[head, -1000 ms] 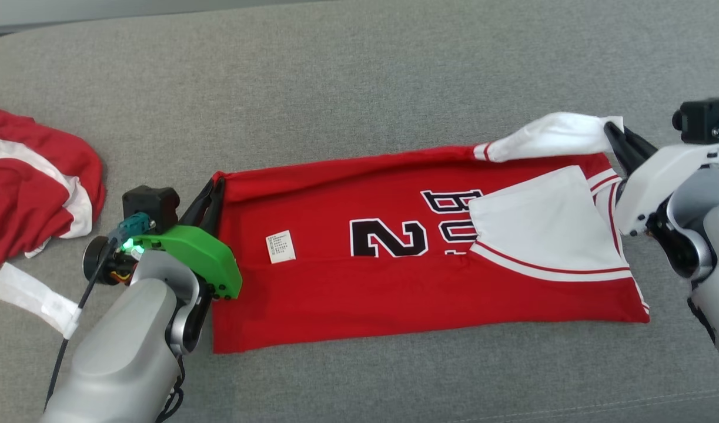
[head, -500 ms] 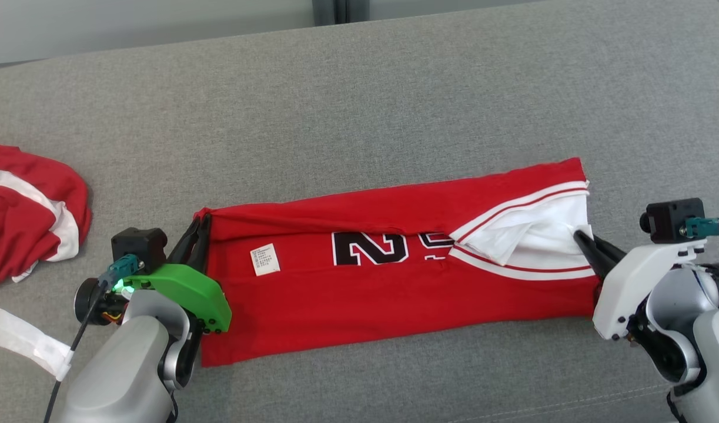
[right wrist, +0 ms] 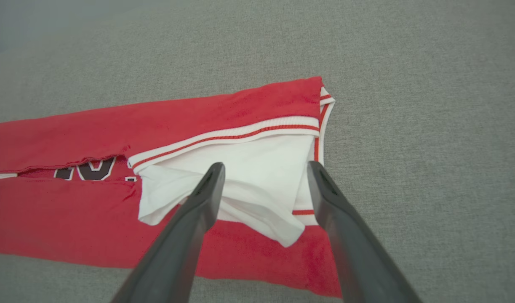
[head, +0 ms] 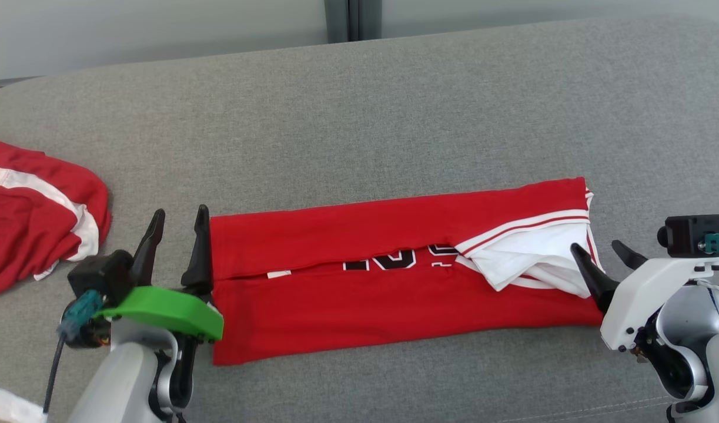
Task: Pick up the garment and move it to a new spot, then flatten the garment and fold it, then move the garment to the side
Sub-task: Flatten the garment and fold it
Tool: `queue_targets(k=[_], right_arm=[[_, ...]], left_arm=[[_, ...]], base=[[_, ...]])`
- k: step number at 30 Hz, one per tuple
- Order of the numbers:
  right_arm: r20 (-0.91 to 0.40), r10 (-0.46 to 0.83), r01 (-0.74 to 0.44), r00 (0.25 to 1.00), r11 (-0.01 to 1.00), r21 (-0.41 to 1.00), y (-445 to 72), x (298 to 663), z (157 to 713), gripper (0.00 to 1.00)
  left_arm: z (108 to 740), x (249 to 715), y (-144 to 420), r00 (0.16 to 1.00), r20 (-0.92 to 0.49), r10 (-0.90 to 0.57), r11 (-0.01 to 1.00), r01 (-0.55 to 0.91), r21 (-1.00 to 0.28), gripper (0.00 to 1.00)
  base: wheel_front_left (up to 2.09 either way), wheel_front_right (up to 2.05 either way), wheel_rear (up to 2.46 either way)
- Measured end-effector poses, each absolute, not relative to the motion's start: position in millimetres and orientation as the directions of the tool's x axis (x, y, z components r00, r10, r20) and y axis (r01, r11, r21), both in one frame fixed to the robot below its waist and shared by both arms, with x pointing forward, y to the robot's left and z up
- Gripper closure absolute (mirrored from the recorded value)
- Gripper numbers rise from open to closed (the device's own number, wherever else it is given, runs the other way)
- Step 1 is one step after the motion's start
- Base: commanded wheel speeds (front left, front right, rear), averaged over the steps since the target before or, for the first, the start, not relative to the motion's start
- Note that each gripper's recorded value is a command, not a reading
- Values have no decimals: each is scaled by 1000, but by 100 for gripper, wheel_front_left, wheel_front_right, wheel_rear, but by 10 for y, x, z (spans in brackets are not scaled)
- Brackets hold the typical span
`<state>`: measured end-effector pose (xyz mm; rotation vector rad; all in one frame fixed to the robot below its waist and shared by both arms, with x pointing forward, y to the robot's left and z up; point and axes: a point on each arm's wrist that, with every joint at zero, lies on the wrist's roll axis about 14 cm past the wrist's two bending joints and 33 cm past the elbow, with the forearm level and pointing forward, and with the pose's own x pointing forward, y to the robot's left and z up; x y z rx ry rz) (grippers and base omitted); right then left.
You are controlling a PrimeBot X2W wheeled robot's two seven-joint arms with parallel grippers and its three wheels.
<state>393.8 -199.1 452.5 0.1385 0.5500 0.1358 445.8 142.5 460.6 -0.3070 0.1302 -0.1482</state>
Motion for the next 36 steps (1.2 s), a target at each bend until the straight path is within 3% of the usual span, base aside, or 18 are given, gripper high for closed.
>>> queue_targets(k=[5,12,21,34,35,36], right_arm=[[-484,136,-52,864,982,184,-2043,3977,4628,0],[-544,87,19,834,982,186,-2169,4070,4458,0],[-690,58,32,722,993,117,-2187,4128,3981,0],[-751,84,15,655,992,124,-2030,4244,3648,0],[-754,87,14,651,992,126,-2025,4234,3635,63],[-755,88,14,650,992,128,-2025,4233,3633,100]], left_arm=[[4841,4178,1529,992,-4,-125,937,117,-328,0],[5002,3973,1721,996,64,-66,947,83,-312,0],[4866,3865,1848,999,28,-32,955,39,-295,0],[4806,3832,1988,1000,12,0,964,4,-265,0],[4819,3835,1991,1000,16,0,965,5,-263,0],[4841,3837,1993,1000,23,0,965,6,-261,0]], base=[[0,0,0],[0,0,0],[0,0,0],[0,0,0],[0,0,0],[0,0,0]])
